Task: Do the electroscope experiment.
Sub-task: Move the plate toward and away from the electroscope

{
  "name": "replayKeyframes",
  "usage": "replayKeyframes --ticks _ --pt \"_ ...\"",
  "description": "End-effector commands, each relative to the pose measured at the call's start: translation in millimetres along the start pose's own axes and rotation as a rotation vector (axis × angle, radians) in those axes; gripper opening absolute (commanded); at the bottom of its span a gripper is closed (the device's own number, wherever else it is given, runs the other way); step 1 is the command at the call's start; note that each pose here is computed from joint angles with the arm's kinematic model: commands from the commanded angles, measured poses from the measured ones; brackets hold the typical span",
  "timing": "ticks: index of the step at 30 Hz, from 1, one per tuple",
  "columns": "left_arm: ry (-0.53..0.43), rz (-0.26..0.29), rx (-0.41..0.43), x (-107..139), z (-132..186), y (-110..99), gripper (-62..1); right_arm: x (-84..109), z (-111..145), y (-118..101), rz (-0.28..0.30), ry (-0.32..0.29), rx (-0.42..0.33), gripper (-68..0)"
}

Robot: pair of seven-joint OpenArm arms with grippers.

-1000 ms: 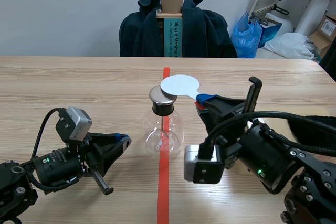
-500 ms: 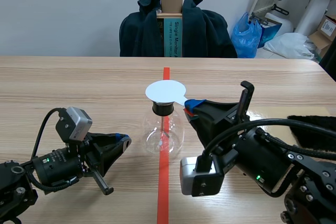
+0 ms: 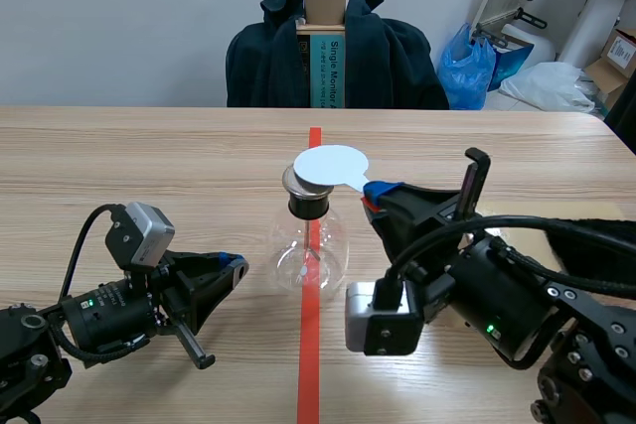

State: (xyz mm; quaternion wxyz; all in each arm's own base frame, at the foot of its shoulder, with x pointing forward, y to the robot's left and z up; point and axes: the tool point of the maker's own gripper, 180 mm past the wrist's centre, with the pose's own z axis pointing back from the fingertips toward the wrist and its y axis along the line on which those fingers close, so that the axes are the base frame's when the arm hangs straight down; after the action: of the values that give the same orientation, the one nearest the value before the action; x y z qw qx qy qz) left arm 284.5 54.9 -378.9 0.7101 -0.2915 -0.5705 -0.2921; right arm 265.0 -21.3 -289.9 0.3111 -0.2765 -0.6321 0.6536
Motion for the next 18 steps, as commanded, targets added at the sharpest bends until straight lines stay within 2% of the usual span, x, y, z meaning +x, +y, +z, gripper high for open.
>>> replayKeyframes --ticks 1,13,18 --pt "-0.058 0.002 0.003 15 -6 1 -57.7 -9.9 -1 -10 0.022 0.032 -0.031 -66.7" --pt "-0.061 0.005 0.007 16 -6 2 -57.7 -55.0 6 -11 0.011 0.286 -0.037 -66.7" --pt "-0.061 0.005 0.007 16 -6 2 -57.7 -67.1 10 -12 0.004 0.357 -0.04 -66.7"
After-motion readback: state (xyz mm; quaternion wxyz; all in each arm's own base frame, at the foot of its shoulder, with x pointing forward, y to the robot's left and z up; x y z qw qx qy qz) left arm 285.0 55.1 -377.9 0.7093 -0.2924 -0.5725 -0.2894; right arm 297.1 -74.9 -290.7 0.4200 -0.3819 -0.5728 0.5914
